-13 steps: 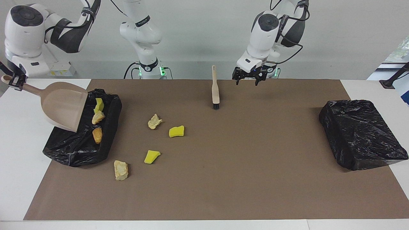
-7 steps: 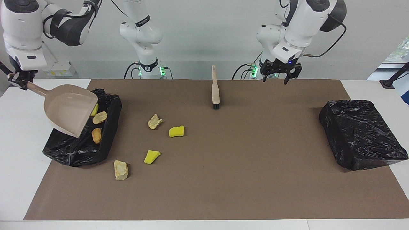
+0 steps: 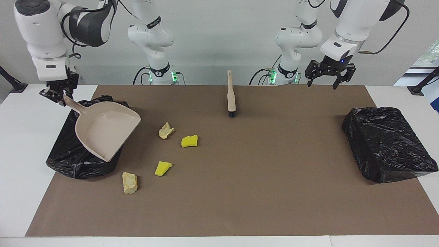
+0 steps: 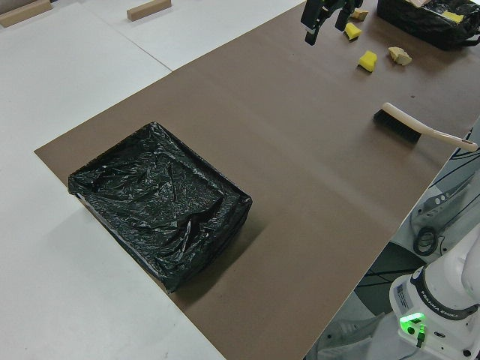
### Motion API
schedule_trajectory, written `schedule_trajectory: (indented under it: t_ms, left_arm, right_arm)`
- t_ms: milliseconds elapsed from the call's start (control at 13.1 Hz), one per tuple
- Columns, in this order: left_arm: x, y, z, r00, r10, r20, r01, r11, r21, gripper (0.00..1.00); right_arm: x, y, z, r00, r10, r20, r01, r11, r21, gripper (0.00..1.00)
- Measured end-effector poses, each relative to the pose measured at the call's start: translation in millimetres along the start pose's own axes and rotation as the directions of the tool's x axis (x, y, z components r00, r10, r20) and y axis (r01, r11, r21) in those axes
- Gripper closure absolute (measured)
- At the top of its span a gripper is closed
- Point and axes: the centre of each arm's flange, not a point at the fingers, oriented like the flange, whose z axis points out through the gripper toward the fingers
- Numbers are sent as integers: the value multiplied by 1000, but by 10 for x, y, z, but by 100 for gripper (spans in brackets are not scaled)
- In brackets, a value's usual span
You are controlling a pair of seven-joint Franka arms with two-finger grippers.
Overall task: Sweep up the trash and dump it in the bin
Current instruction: 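Tip the dustpan over the black bag with the right gripper, then return the dustpan to the table center with the right gripper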
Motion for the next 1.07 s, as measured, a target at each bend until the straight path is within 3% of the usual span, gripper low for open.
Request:
schedule_trajectory:
  t_ms: [229,535,687,1069]
  left_arm:
    - [155,-111,-19,1000,-14,2,14,1000,-3,0]
    - [162,-130,-18,1000,17,20,-17,1000,-5,0]
    - [157,-124,-16,999,21,24,-21,1000,-5,0]
    - [155,-139,-52,1000,18,19,-18,1000,-5,0]
  right_arm:
    - [672,-243,-98,982,183,-54,-180,982,53,68]
    - [1422,-611,-145,907,417,-65,-408,905,118,68]
    - [1779,-814,-170,850,522,-61,-508,846,165,68]
    - [2654,-1281,-90,702,710,-58,-689,698,195,68]
